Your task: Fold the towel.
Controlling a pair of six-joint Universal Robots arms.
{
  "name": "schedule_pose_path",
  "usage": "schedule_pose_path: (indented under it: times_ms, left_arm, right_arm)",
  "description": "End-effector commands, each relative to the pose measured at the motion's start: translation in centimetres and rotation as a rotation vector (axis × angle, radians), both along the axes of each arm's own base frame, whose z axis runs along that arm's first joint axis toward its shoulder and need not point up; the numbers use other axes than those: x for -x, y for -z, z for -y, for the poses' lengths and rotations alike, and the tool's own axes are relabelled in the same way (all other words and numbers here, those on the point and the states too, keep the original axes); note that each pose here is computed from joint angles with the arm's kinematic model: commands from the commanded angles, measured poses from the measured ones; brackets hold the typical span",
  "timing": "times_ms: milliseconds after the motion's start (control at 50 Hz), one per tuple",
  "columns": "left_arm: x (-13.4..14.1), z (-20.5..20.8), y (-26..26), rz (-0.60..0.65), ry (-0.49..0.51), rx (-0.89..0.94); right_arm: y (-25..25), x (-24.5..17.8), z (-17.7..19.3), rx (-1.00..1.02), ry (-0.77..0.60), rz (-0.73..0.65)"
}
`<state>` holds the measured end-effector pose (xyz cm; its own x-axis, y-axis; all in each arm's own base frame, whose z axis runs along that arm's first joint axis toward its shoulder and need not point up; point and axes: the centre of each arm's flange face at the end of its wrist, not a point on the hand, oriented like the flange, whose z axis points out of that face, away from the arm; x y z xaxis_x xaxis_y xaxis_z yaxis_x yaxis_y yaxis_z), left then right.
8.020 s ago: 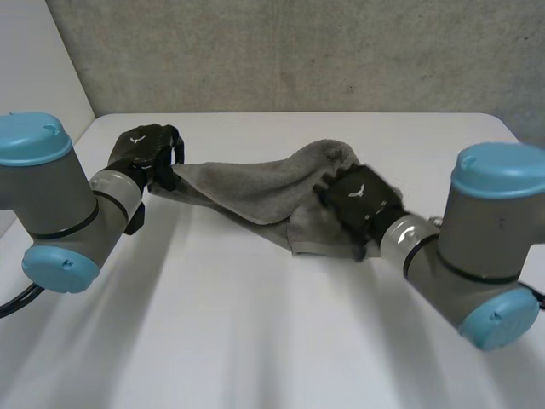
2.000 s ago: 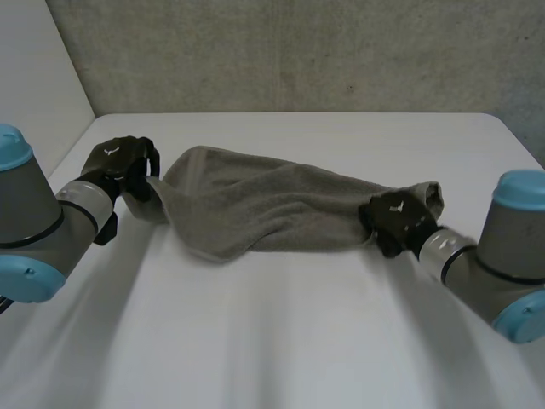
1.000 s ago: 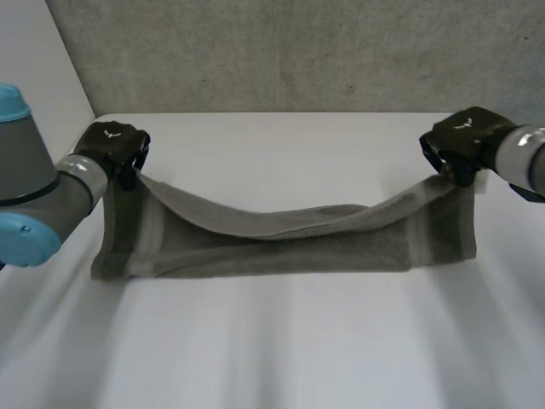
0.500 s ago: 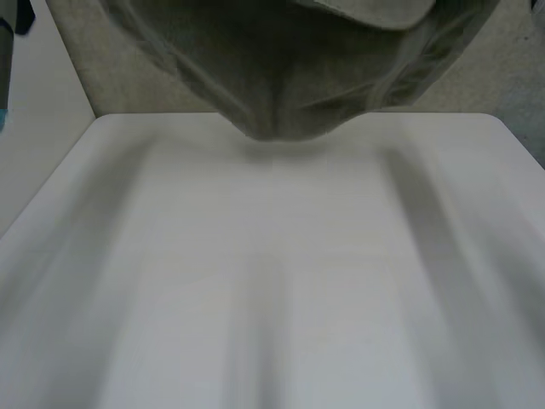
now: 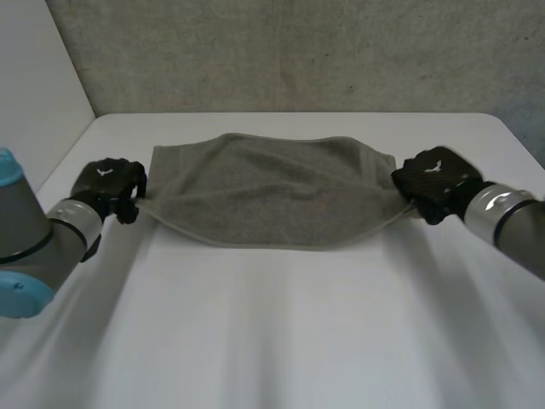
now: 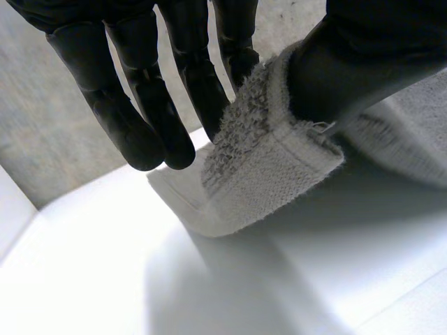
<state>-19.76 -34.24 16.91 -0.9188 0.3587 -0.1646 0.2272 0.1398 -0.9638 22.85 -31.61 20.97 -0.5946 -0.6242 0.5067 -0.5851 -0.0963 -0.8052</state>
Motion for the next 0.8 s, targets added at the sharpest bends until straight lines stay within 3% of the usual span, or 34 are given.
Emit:
schedule_pose_path:
  times_ms: [20,180,340,620,800]
  left_arm:
    - [-1.3,-1.4,-5.1,0.018,-0.017,0.123]
    - [-2.5,-4.9,-12.7,-0.029,0.005,0.324]
    - [-2.5,-6.0,-12.8,-0.074,0.032,0.294]
    - [-1.7,-0.5,-1.8,0.009,0.044,-0.009]
    - [-0.1,2.2,0.3,0.032,0.051,-0.023]
  right_arm:
    - [-6.9,2.8,-1.4,0.061,0.1,0.14]
    - [-13.1,4.9,-4.3,0.147,0.108,0.205]
    - [-14.3,6.1,-5.1,0.126,0.096,0.215]
    - [-4.7,6.3,1.2,-0.146,0.127,0.139]
    - [0.2,4.7,4.6,-0.194,0.175,0.083]
